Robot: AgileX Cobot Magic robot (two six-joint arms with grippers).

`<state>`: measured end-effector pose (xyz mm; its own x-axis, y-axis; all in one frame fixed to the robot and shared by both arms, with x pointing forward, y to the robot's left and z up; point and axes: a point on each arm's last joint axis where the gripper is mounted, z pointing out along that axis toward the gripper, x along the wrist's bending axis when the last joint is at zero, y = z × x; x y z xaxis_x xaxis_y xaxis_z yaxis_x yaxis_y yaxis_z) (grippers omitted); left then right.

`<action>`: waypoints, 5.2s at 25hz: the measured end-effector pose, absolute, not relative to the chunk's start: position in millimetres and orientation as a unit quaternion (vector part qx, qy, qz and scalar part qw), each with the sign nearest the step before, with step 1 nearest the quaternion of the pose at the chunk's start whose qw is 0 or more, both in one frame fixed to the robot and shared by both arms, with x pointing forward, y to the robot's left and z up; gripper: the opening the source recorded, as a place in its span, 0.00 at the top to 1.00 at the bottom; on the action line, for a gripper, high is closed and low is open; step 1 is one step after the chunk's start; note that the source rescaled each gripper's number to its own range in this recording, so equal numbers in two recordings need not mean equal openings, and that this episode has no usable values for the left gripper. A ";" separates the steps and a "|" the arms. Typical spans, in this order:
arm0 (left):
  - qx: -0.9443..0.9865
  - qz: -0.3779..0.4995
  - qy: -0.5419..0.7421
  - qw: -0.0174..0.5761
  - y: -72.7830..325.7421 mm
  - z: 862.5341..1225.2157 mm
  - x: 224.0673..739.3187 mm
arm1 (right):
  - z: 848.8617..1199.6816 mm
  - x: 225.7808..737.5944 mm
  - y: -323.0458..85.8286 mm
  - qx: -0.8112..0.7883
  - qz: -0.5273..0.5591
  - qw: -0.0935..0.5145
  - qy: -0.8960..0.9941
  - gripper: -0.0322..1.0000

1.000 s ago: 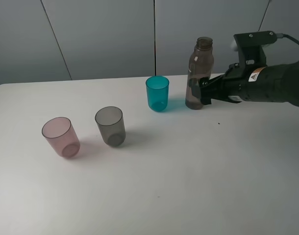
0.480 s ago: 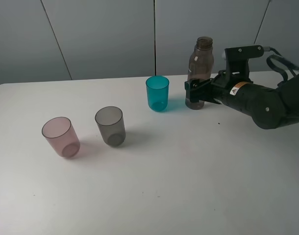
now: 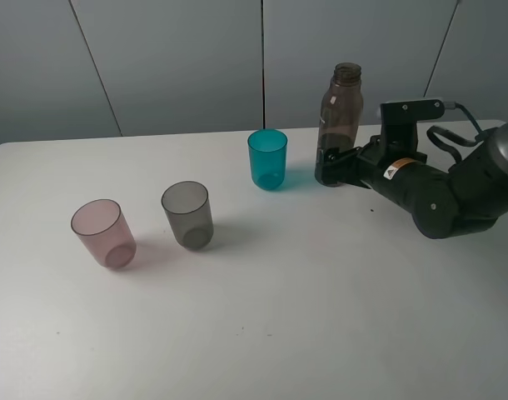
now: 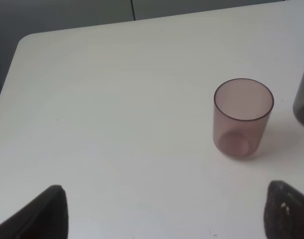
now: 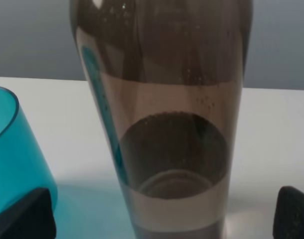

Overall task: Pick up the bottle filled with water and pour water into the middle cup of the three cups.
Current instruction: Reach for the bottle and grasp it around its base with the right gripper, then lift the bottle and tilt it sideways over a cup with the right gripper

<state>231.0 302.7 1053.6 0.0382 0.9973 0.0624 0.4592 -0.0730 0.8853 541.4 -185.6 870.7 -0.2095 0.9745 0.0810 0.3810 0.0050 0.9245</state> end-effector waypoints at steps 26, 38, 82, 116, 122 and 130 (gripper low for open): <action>0.627 0.379 0.581 0.355 302.7 1053.6 231.0 | 849.8 584.0 -170.8 0.524 0.493 0.360 0.594 0.17; 0.627 0.379 0.581 0.355 302.7 1053.6 231.0 | 849.3 599.7 -170.4 0.535 0.488 0.384 0.573 0.17; 0.627 0.379 0.581 0.355 302.7 1053.6 231.0 | 839.4 605.4 -167.9 0.514 0.496 0.396 0.577 0.90; 0.626 0.378 0.582 0.356 302.7 1053.6 231.0 | 947.1 498.3 -123.2 0.405 0.449 0.483 0.633 0.97; 0.626 0.378 0.582 0.356 302.7 1053.6 231.0 | 948.6 487.9 -91.4 0.379 0.426 0.455 0.684 0.97; 0.626 0.378 0.582 0.356 302.7 1053.6 231.0 | 957.3 494.6 -74.2 0.357 0.418 0.435 0.713 0.97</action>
